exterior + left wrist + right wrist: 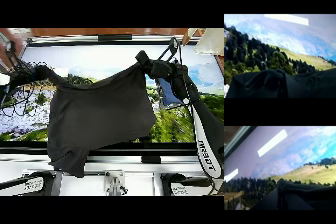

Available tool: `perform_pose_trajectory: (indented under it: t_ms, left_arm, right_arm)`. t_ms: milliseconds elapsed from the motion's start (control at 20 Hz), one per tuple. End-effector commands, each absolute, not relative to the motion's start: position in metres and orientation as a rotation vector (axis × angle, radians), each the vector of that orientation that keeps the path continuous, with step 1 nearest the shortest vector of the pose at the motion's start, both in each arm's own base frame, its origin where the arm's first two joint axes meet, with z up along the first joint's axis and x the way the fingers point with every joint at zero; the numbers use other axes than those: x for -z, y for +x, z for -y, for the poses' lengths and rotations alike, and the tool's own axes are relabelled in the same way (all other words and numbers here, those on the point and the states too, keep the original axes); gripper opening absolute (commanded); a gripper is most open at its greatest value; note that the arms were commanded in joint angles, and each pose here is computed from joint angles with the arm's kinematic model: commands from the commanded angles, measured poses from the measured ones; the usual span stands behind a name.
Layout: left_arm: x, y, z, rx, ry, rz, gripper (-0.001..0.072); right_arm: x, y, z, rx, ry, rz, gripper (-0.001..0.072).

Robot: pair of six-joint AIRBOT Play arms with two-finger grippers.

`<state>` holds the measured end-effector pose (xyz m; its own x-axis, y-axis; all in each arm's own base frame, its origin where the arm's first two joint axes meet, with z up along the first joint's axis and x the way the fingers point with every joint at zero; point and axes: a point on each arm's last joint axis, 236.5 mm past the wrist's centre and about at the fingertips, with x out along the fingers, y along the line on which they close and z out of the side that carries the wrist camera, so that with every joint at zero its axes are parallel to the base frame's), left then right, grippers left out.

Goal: Fold the shirts.

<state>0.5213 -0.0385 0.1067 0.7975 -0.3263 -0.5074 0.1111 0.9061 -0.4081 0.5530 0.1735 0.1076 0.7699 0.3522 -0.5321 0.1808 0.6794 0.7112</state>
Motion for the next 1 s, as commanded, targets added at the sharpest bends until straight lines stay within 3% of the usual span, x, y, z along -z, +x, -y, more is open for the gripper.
perform_pose_trajectory:
  t_ms: [0,50,100,150,300,550,800,950]
  left_arm:
    - [-0.060,0.499,0.067,0.337,-0.417,-0.803,0.0110]
    - [-0.057,0.490,0.069,0.352,-0.447,-0.847,0.0333]
    - [-0.058,0.479,0.069,0.368,-0.487,-0.899,0.0654]
    - [-0.059,0.465,0.066,0.390,-0.523,-0.960,0.0720]
    - [-0.056,0.414,0.035,0.414,-0.595,-1.155,0.0707]
    - [-0.009,0.317,-0.044,0.138,-0.587,-1.470,0.0705]
    - [0.038,0.225,-0.020,0.117,-0.698,-1.603,0.0708]
    - [0.054,0.197,-0.015,0.092,-0.692,-1.605,0.0706]
  right_arm:
    - [-0.083,0.534,-0.182,-0.088,0.846,-0.841,0.0115]
    - [-0.091,0.531,-0.182,-0.095,0.850,-0.840,0.0294]
    - [-0.102,0.528,-0.178,-0.110,0.827,-0.823,0.0490]
    - [-0.116,0.522,-0.171,-0.132,0.777,-0.811,0.0509]
    - [-0.138,0.485,-0.123,-0.110,0.597,-0.863,0.0509]
    - [-0.088,0.370,-0.019,0.019,0.160,-1.326,0.0509]
    - [-0.033,0.342,-0.018,-0.118,0.279,-1.452,0.0510]
    - [-0.008,0.331,-0.020,-0.181,0.316,-1.475,0.0510]
